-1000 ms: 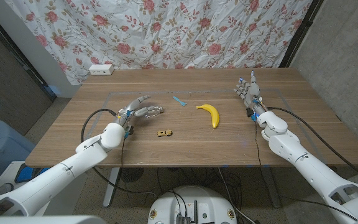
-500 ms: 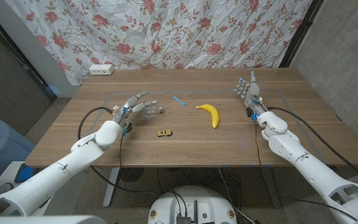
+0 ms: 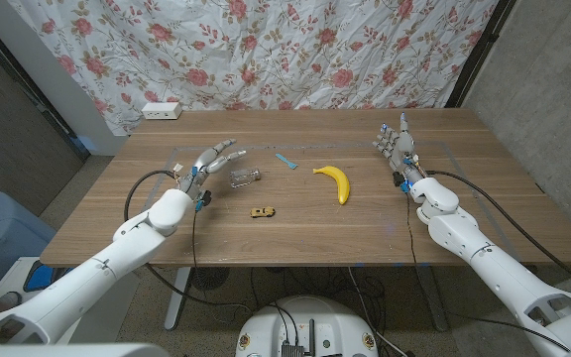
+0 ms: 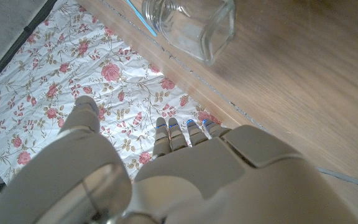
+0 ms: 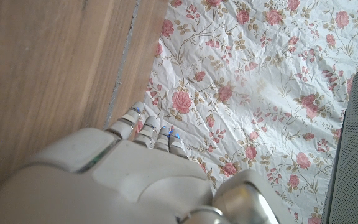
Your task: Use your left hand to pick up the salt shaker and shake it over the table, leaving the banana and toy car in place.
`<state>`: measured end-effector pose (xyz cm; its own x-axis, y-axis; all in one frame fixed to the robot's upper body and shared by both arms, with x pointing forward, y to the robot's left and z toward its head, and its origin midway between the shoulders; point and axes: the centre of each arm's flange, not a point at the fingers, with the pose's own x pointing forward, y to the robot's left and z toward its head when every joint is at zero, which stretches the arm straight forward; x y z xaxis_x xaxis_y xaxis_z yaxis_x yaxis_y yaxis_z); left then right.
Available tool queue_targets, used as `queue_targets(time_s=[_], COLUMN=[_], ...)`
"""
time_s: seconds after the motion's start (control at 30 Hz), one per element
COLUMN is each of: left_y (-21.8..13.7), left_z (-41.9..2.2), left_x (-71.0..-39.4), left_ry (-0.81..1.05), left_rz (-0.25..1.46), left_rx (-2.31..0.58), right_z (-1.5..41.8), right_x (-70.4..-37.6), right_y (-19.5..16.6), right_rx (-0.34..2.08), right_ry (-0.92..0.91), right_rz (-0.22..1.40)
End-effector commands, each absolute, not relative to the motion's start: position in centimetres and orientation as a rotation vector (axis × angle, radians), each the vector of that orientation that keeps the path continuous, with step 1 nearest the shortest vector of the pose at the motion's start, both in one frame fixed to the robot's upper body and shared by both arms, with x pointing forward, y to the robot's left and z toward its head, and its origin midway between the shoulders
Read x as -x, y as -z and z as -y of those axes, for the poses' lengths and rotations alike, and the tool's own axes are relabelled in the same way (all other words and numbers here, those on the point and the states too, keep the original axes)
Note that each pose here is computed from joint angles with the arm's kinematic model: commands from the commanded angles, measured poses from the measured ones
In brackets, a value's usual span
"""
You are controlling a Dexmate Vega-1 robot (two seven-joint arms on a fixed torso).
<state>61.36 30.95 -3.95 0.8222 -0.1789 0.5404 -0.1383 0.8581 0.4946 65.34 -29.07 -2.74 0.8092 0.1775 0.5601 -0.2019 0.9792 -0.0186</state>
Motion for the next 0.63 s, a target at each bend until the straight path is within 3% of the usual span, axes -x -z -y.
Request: queue_targets(time_s=[0.03,0.63], left_y=[3.65,3.64], left_z=[-31.69,-31.37], left_x=[-61.73,-61.61], left_ry=[0.024,0.026], left_rz=[0.620,0.631], left_rx=[-0.407,-0.182], right_z=[29.07,29.06], right_x=[-65.36,-65.35], right_y=[2.75,2.75], right_rx=[-0.042,-0.042], right_ry=[-0.203,-0.203], right_rz=[0.594,0.594])
